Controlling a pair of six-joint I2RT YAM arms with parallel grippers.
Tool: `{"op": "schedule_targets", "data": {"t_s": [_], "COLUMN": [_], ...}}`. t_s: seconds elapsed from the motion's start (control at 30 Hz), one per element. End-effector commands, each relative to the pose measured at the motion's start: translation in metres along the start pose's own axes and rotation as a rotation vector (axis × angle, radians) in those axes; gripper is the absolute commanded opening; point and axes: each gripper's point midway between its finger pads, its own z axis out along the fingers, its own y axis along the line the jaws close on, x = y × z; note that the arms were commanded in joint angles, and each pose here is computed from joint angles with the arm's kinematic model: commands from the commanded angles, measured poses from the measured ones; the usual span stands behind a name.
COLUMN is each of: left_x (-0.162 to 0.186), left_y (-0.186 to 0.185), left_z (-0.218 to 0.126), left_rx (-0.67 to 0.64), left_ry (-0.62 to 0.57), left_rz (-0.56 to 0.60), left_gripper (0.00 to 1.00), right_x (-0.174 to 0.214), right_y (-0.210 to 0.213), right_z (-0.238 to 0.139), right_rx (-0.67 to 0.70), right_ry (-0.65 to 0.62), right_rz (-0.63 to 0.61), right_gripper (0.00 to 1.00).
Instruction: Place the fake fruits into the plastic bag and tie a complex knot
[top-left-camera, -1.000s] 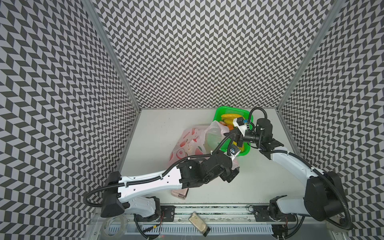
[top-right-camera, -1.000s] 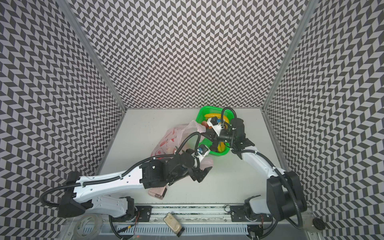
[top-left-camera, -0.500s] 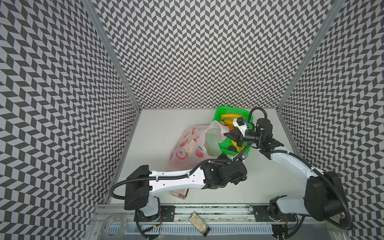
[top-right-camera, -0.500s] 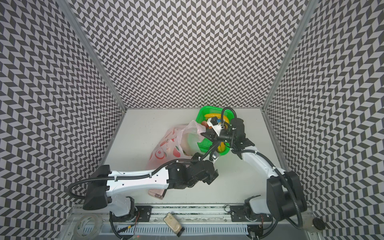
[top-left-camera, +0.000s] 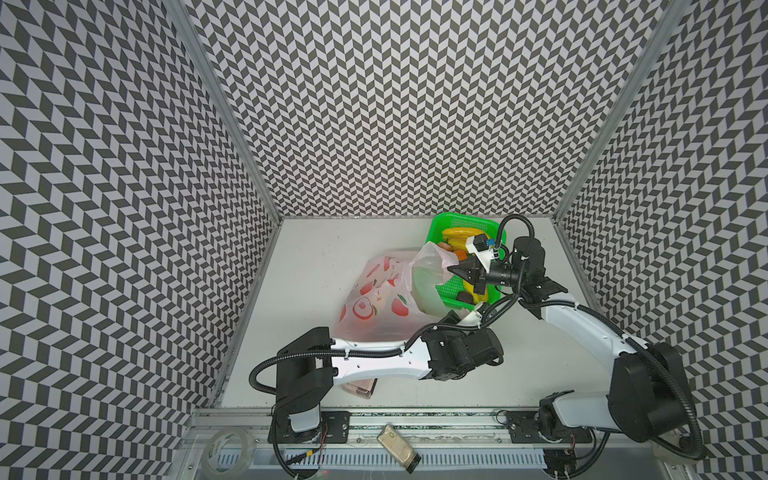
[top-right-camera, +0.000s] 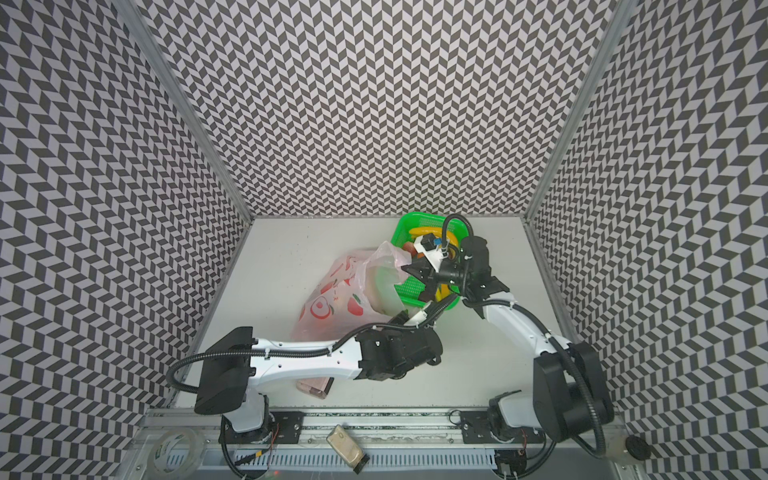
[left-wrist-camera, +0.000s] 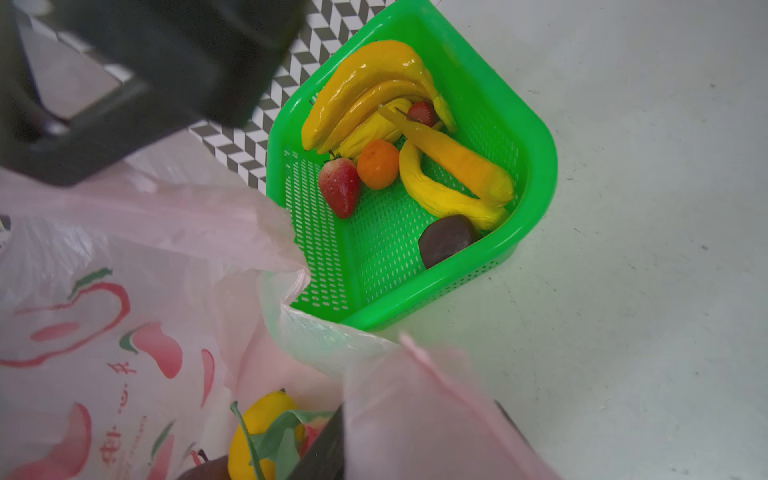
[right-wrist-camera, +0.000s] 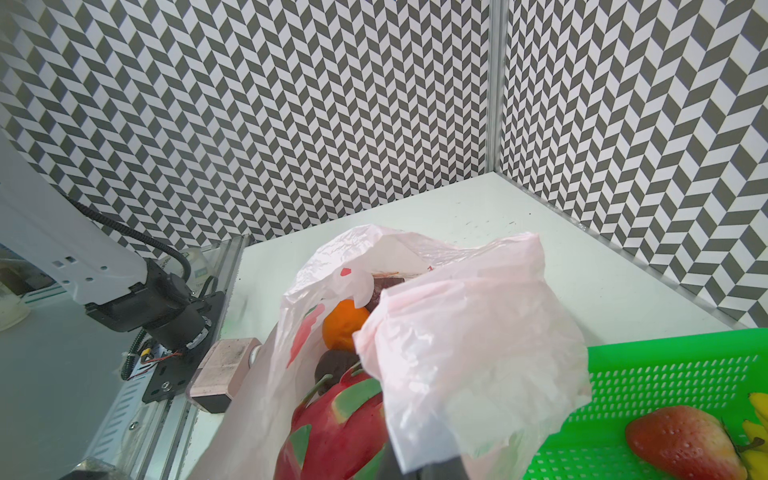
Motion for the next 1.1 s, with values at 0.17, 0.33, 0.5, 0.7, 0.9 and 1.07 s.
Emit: {"op": "schedule_targets", "data": {"t_s": [0.17,0.33,0.5,0.7,0.9,1.07], "left_x": [-0.035,-0.055,-0.064,-0.071,-0.082,-0.093], "left_y": [0.039,0.095,0.166,0.270,0.335,0.358], "left_z": [-0.050,-0.100,-0.136,-0.175,-0.202,-0.211], "left_rx": [0.054,0.106,0.155,0.111,0.033,-0.002], "left_ry": [-0.179,-0.335,-0.463,-0.623,-0.695,-0.712], "left_rz": [-0.098,-0.188,-0.280,-0.348,-0.343,-0.350], "left_gripper": [0.03,0.00,0.00,0.00,0.00,0.00], "right_x": [-0.029,-0.057,-0.089,-0.132,-0.181,-0.196], "right_y": [0.010,0.020,0.028,0.038,0.059,0.065], "right_z": [-0.006,-0.010,-0.016,-0.034,-0.061,-0.075], "right_rx": [-0.043,-0.103,-0.131,-0.084,-0.040,0.021], "right_ry": [-0.064,-0.128,-0.168,-0.257,-0.349,-0.356], "right_rz": [-0.040,-0.003,0.016,0.049,0.039,0.067], "right_gripper": [0.00,0.00,0.00,0.00,0.00,0.00]}}
